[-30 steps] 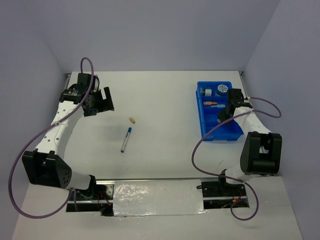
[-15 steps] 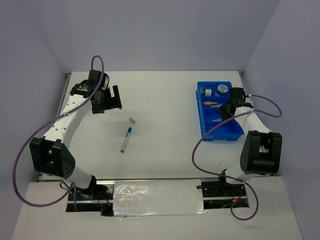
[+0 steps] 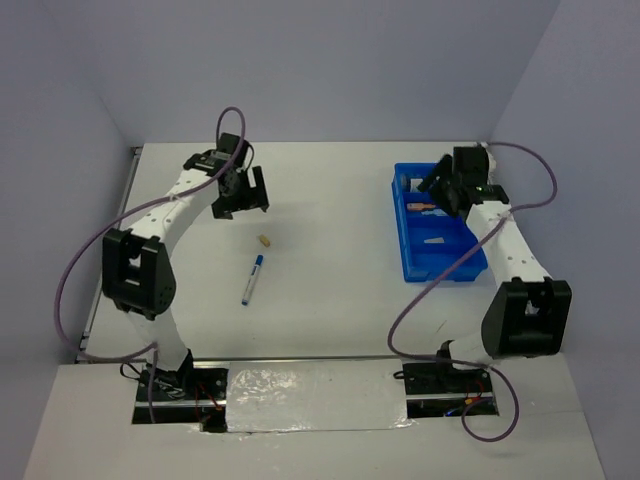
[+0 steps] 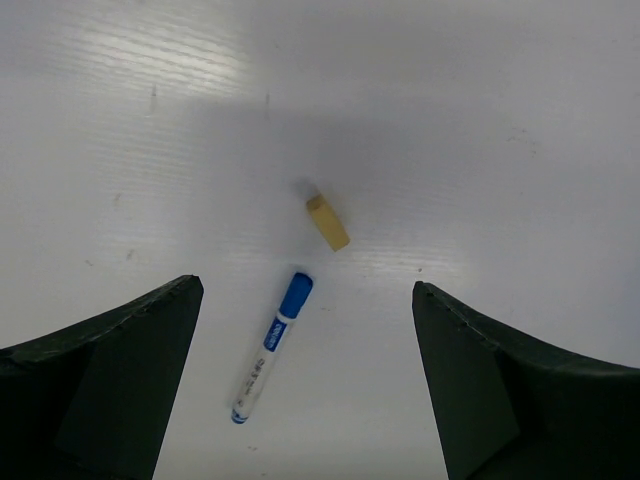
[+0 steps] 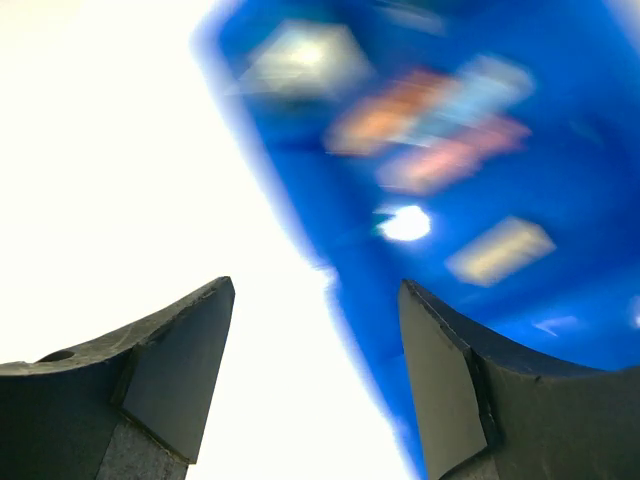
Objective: Sort the stationery into containers
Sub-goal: Place the stationery in the storage box, then pick up the stationery from the center of the board.
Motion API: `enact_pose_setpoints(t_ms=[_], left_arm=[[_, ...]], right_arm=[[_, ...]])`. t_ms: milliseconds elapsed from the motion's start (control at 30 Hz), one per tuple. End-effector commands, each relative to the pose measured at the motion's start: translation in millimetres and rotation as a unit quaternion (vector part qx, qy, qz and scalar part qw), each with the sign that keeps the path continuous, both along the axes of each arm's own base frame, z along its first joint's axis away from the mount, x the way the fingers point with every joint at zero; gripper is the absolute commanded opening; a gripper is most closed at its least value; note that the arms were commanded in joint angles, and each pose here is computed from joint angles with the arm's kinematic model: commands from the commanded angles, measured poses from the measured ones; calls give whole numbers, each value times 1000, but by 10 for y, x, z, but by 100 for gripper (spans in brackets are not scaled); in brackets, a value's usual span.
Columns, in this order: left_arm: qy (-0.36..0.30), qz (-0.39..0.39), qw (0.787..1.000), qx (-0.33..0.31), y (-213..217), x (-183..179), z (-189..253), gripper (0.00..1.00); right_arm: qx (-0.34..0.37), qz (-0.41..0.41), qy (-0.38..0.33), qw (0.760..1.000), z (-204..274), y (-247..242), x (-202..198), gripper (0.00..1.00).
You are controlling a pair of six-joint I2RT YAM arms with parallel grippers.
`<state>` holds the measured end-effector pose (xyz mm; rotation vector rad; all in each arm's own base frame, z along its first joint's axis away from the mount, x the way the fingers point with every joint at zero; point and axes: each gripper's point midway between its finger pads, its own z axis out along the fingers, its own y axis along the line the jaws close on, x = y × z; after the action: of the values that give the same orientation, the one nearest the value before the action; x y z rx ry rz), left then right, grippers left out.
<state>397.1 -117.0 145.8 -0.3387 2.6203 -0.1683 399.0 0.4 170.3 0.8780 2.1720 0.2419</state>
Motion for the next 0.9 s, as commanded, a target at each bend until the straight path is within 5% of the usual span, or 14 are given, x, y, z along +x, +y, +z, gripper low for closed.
enact_pose_setpoints(t_ms=[0,133,333,700,867], left_arm=[[20,28,999,25,-212,105,-204,99],[50,60,995,64,-240,110,-391,99],[59,97,992,63,-247,93,-646,87],[88,99,989,61,-305,82,-1116,77],[94,92,990,53,-386,127,-1267,63]], right_arm=[[-49,143,-102,983,930,546,-23,74],[-25,257,-106,960,1000,1074,-318,74],[8,305,-110,946,951,1230,-677,75],[-19,328,-95,940,953,1150,-1004,75],[-22,338,-94,936,985,1157,-1024,75]])
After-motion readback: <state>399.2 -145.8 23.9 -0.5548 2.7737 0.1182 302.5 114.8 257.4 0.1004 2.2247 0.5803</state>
